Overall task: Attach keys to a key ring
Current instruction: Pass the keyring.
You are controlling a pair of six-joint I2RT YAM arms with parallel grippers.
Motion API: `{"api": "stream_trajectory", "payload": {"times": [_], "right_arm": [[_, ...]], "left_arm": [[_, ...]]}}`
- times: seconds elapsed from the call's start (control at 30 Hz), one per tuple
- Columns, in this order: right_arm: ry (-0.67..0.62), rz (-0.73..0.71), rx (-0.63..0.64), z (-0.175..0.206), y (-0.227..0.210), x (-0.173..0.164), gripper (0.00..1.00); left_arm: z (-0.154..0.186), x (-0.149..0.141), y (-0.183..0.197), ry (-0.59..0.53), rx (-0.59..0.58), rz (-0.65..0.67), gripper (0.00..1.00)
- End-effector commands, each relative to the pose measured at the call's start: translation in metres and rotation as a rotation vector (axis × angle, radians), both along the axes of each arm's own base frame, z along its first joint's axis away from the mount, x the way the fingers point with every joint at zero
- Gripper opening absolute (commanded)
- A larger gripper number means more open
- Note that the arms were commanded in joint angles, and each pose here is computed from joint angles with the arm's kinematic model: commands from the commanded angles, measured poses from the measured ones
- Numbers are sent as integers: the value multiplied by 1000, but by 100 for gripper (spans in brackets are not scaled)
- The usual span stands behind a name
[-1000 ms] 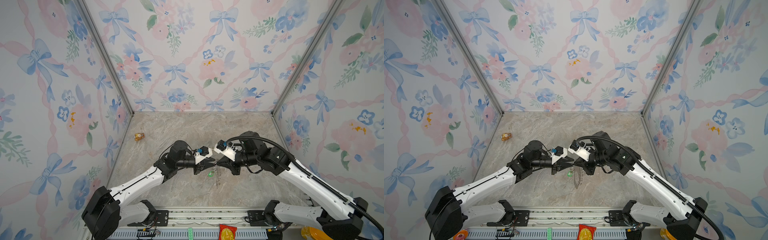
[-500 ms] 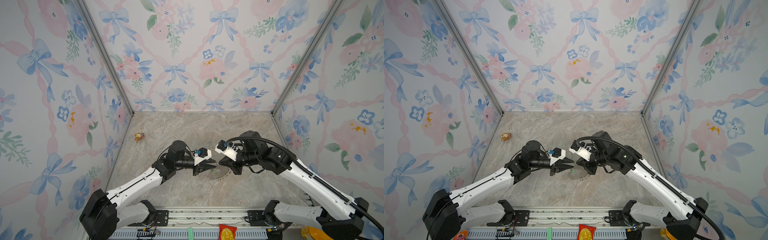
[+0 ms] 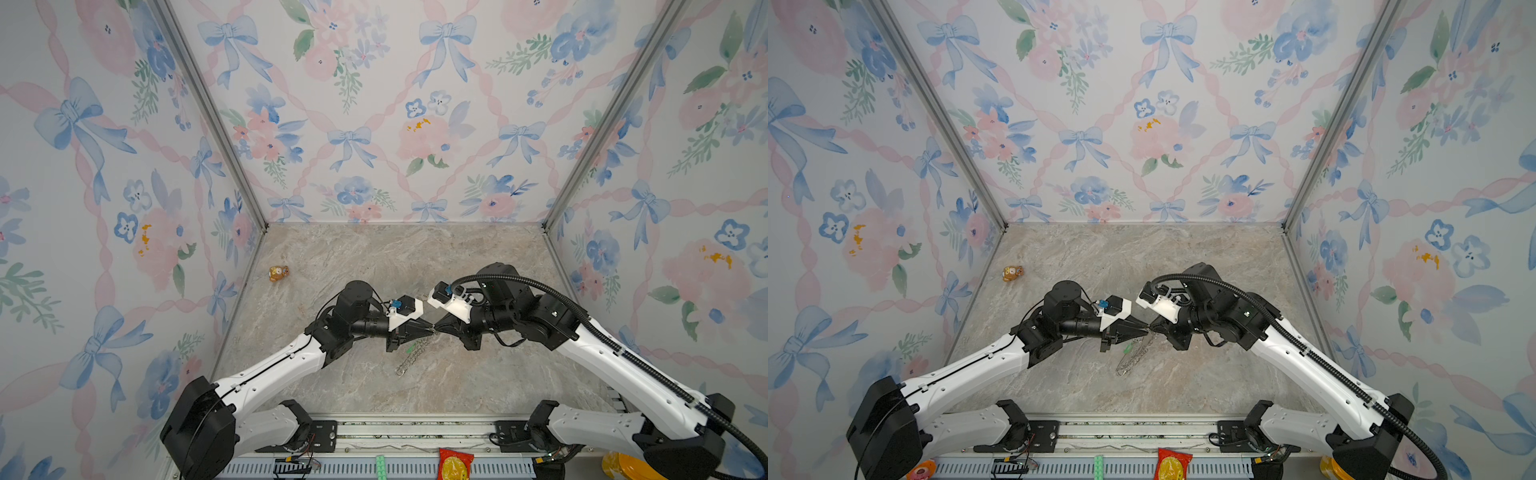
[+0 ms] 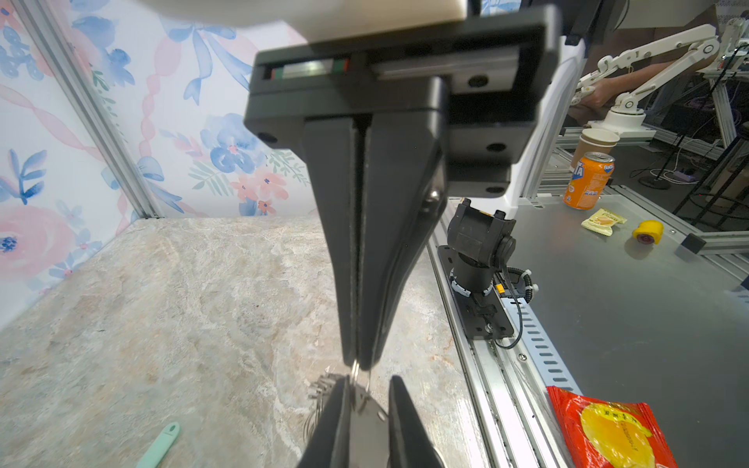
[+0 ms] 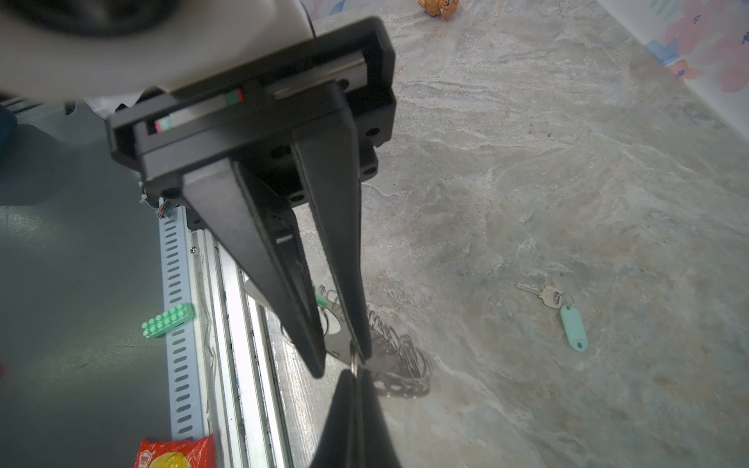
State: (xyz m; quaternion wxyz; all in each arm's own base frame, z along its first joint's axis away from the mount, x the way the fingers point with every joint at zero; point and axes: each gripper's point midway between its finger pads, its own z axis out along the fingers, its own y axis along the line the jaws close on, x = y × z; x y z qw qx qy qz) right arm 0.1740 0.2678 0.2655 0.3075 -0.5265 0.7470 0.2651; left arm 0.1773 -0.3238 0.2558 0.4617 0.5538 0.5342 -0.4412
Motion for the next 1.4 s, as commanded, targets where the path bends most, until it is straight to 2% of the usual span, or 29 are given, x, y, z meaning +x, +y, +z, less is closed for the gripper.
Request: {"api": "stream_trajectory", "payload": {"times": [0.0,0.17,0.27,0.33,0.47,0.53,0.73,0.9,1.1,1.37], "right_arm": [[-18,36,42,7,6,-4,0],[-19,35,49,8,7,-3,0],[-26,25,57,10,5,-3,2],[-34,12,68,13,0,-2,12],[-92,-91,162,23,-19,11,41],[-135,-130,226,25,-24,16,46],[-133,-197,280,3,-25,24,41],[-81,-4,430,17,-4,-9,39],[-131,-15,428,7,-7,-7,35],[-111,35,435,8,-1,-10,29]], "left_arm": [[4,-1,-3,-1,-7,-15,11],[2,1,-4,2,3,-7,0],[1,4,-4,0,7,10,0],[0,7,-3,-2,10,29,0],[6,16,-1,-12,-12,95,0],[9,19,1,-23,-29,125,0],[17,19,4,-36,-62,147,0],[21,15,4,-33,-76,122,0],[28,5,5,-40,-102,80,0],[37,-7,6,-70,-125,26,0]]}}
